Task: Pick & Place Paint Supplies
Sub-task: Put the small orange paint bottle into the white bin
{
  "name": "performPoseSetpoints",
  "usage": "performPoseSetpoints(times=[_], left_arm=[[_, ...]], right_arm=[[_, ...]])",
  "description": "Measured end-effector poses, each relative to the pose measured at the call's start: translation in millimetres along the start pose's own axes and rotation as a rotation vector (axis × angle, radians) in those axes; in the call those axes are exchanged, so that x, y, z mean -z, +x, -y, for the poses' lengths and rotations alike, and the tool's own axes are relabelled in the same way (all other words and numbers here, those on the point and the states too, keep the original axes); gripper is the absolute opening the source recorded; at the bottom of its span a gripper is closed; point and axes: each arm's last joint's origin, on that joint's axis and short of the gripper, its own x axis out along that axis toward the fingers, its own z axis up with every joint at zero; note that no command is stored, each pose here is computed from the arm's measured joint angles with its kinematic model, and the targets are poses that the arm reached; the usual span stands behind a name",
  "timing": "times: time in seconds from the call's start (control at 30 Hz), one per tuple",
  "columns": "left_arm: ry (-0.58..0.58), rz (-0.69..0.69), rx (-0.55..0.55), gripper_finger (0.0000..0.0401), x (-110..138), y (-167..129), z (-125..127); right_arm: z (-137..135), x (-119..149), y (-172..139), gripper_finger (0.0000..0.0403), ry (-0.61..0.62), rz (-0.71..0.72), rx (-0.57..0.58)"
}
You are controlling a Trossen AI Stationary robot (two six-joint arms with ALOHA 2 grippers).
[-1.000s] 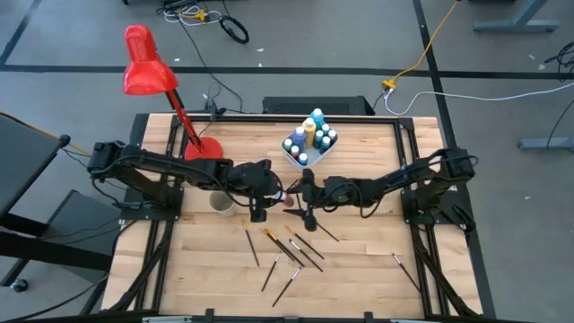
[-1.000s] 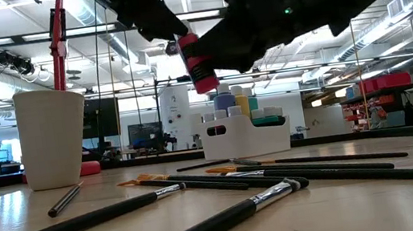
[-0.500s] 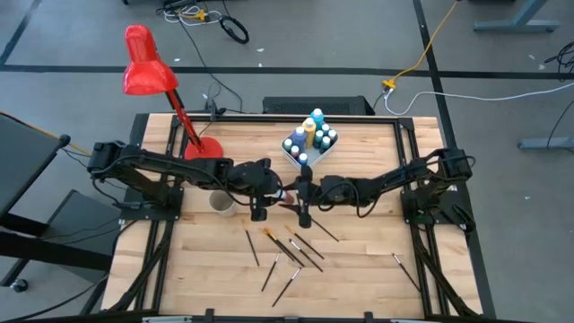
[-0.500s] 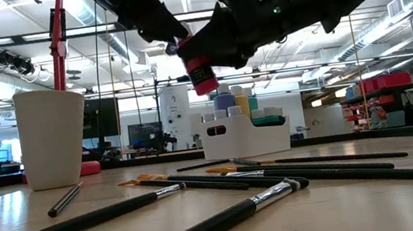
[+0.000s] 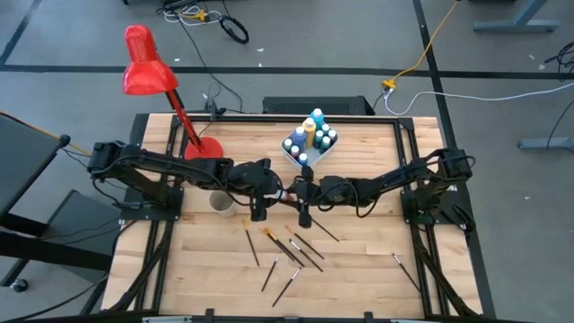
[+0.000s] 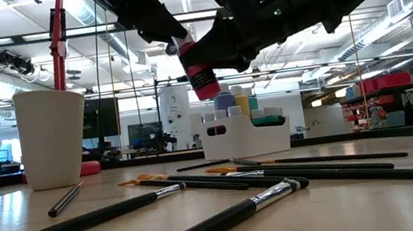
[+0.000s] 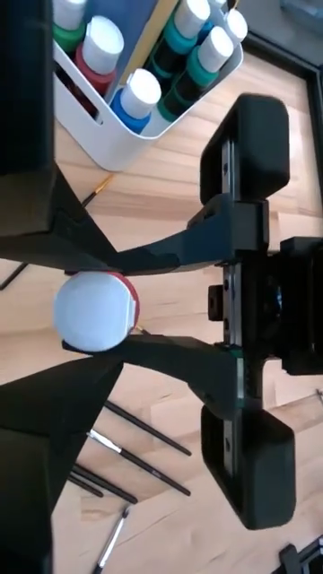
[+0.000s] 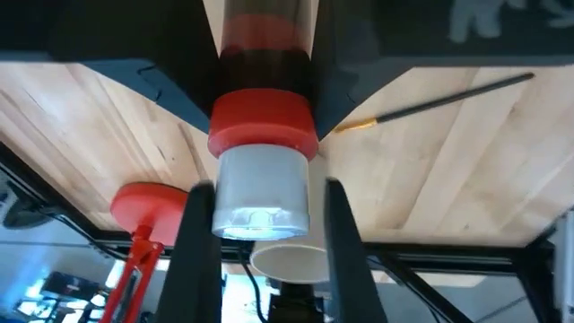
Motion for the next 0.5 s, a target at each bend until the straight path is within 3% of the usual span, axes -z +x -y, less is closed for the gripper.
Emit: performPoseSetpoints(times=[0.23,0.5], left_arm=[[0.002,-0.004,-0.054,0.0184,0,0,-1],[0.006,-0.005,-0.071,0.0183,0,0,-2]], right_arm=[[5,9,-5,0.0146,0.019,-0.141,0.153],[21,-31,-53,0.0146,0.005,-0.163,0.442]])
